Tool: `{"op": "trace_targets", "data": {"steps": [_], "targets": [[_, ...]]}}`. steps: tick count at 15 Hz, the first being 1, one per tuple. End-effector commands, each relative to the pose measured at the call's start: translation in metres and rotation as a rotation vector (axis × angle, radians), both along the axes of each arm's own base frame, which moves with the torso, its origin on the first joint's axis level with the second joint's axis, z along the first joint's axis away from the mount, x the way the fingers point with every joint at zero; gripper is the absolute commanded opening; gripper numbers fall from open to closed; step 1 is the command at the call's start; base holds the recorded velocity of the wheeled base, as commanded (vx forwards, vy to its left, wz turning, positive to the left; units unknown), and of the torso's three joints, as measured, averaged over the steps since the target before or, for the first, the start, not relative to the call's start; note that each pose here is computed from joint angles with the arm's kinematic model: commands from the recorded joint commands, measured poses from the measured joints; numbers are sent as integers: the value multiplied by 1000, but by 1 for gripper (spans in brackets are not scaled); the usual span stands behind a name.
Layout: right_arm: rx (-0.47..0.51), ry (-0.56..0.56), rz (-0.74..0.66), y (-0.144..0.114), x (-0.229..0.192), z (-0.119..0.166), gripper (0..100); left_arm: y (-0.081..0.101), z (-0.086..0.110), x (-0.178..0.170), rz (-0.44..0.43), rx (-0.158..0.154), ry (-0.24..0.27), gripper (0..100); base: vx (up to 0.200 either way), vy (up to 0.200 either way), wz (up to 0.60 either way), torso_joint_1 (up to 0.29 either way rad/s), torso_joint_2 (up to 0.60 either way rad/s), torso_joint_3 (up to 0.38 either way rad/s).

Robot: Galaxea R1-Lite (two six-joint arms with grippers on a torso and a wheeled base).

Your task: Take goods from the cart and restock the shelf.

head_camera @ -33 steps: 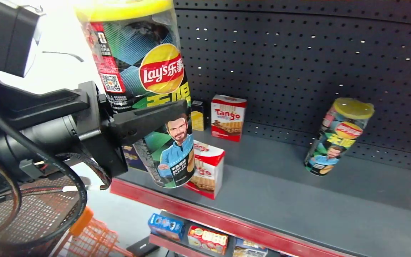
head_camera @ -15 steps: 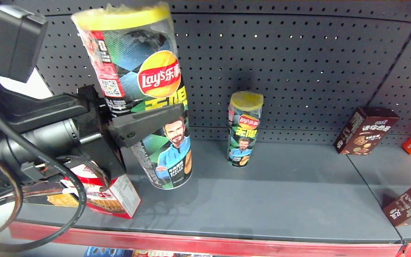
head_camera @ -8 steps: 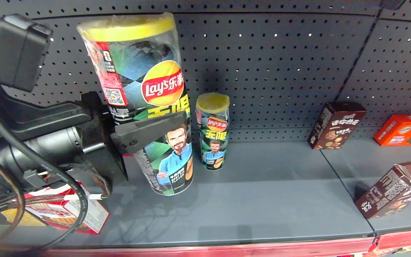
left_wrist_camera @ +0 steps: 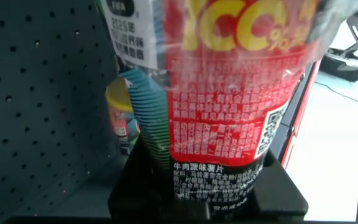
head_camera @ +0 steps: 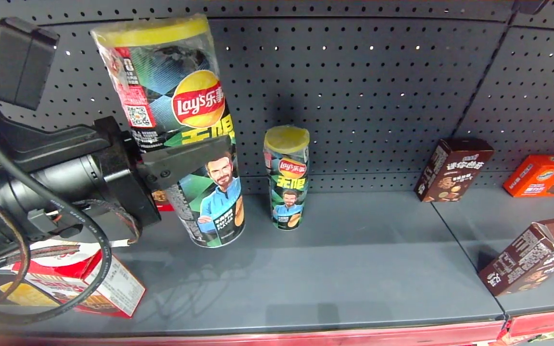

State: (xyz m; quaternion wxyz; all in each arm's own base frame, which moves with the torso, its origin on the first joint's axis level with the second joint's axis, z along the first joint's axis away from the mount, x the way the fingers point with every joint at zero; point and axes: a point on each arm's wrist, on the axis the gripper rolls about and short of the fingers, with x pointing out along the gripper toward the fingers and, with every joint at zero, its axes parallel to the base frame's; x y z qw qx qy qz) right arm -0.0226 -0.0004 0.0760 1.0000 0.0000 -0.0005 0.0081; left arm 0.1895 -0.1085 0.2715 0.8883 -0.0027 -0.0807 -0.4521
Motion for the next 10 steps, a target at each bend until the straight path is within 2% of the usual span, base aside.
{"op": "trace_targets", "data": {"steps": [1,8,9,10], "targets": [[0,0,1,0,0,0,100,1,-3,1,5,4,13,0,0,0,0,0,0,0],[-9,-2,19,0,0,4,100,5,-7,4,19,13,27,0,0,0,0,0,0,0],[4,-36,65,1,1,56,100,5,-8,5,13,15,29,0,0,0,0,0,0,0],[46,39,98,2,21,89,100,5,-10,4,11,19,36,0,0,0,0,0,0,0]]}}
